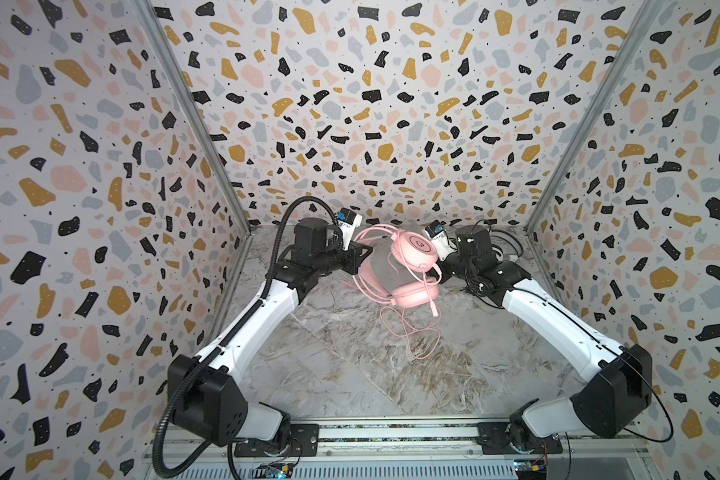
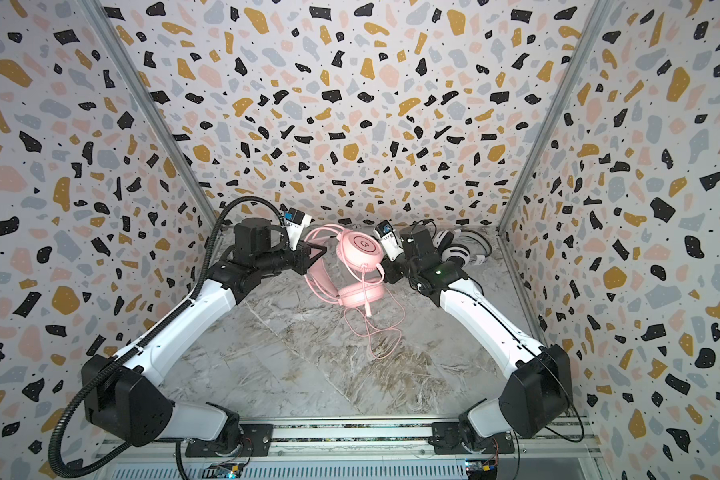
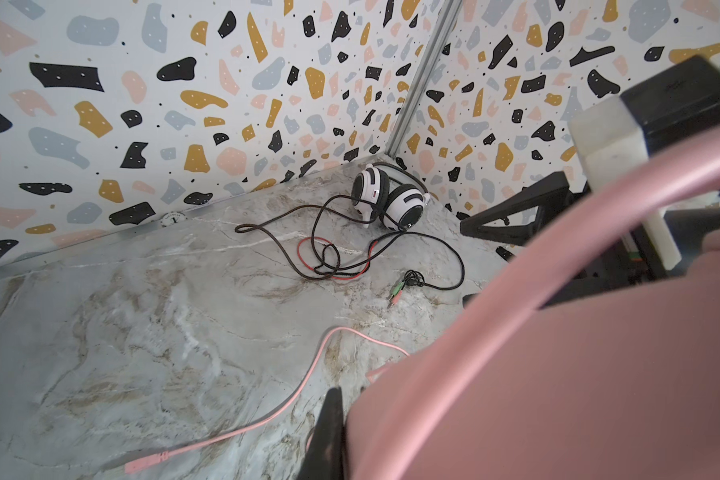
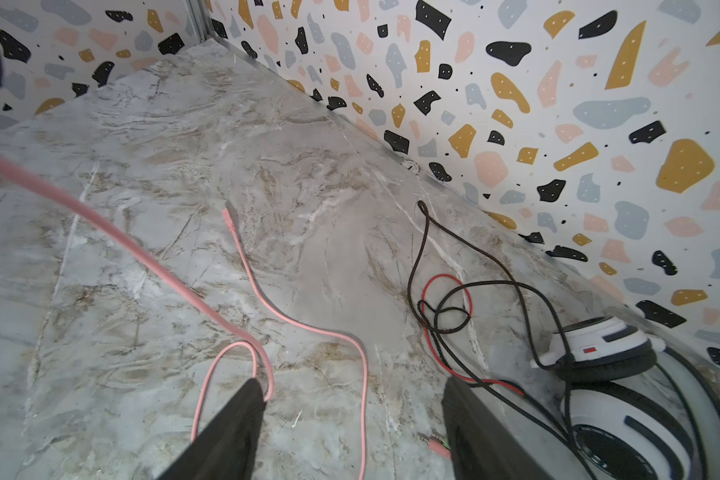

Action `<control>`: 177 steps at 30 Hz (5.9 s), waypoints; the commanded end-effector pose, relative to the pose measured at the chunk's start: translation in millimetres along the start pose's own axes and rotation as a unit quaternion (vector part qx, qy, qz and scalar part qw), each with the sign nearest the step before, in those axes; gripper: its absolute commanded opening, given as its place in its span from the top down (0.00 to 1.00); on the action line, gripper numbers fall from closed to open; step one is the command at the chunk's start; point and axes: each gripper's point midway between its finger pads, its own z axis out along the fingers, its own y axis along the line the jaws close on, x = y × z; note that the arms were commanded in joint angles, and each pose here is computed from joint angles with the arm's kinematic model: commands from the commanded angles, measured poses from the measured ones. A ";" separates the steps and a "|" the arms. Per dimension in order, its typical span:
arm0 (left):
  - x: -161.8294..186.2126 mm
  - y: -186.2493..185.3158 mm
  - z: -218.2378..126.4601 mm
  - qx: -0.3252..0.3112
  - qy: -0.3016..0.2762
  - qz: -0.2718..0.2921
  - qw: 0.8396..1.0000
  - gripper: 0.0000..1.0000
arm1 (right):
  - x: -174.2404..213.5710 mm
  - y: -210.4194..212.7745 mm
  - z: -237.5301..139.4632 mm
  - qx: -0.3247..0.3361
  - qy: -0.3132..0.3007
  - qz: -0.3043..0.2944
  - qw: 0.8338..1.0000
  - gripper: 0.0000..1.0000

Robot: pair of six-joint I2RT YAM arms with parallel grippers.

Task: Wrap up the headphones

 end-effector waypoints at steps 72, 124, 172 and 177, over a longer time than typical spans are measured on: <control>-61.5 80.1 -74.2 -0.083 -0.183 -0.119 0.972 1.00 | 157.4 176.4 66.6 -0.207 0.004 0.153 0.966 0.98; -17.9 175.0 -132.9 -0.421 -0.142 -0.149 0.883 1.00 | 73.2 171.4 -28.4 -0.082 -0.035 -0.012 0.996 0.97; -1.4 111.0 -48.4 -0.392 -0.001 -0.008 0.920 1.00 | -126.3 14.4 -84.3 0.267 -0.164 -0.141 0.939 0.86; -1.2 98.0 -36.9 -0.350 0.004 -0.003 0.937 1.00 | -144.6 4.2 -90.8 0.268 -0.183 -0.128 0.937 0.85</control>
